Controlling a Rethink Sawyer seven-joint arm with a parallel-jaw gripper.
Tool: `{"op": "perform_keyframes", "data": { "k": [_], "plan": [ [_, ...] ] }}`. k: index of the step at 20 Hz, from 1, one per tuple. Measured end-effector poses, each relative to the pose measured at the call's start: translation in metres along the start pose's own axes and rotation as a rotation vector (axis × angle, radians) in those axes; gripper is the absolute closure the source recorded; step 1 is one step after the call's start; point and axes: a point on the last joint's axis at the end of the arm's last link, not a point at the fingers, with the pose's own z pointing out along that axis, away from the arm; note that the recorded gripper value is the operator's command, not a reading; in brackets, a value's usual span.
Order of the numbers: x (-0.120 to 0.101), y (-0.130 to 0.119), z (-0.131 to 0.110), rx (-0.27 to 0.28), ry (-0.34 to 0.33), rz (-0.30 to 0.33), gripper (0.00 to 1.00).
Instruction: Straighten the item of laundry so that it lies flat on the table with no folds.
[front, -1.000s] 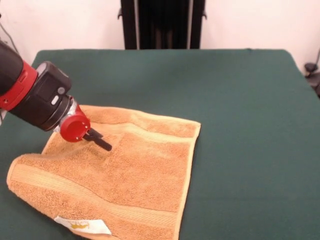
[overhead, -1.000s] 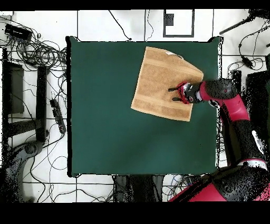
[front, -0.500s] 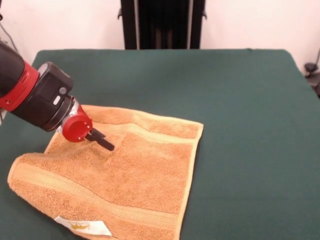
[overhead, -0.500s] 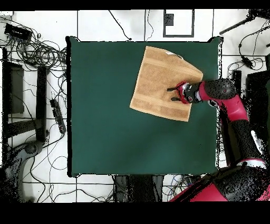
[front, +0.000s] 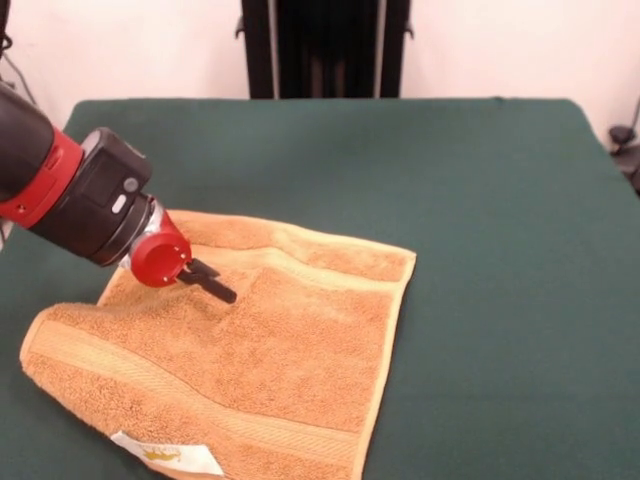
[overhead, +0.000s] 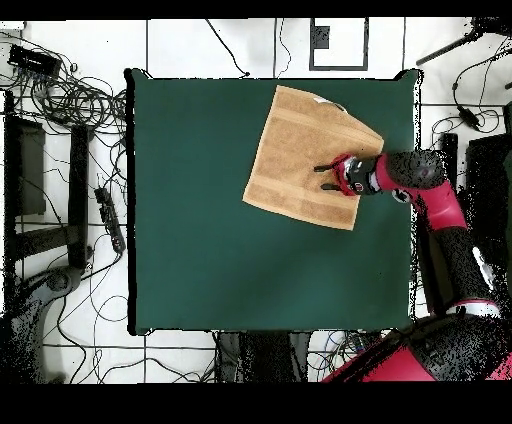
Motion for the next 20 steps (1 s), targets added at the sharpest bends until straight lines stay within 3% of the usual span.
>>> {"op": "perform_keyframes", "data": {
  "k": [9,20],
  "plan": [
    [-0.002,-0.003,0.000,-0.030,0.018,0.012,0.00],
    [0.006,0.005,0.010,-0.013,0.031,-0.002,0.00]
  ]
}}
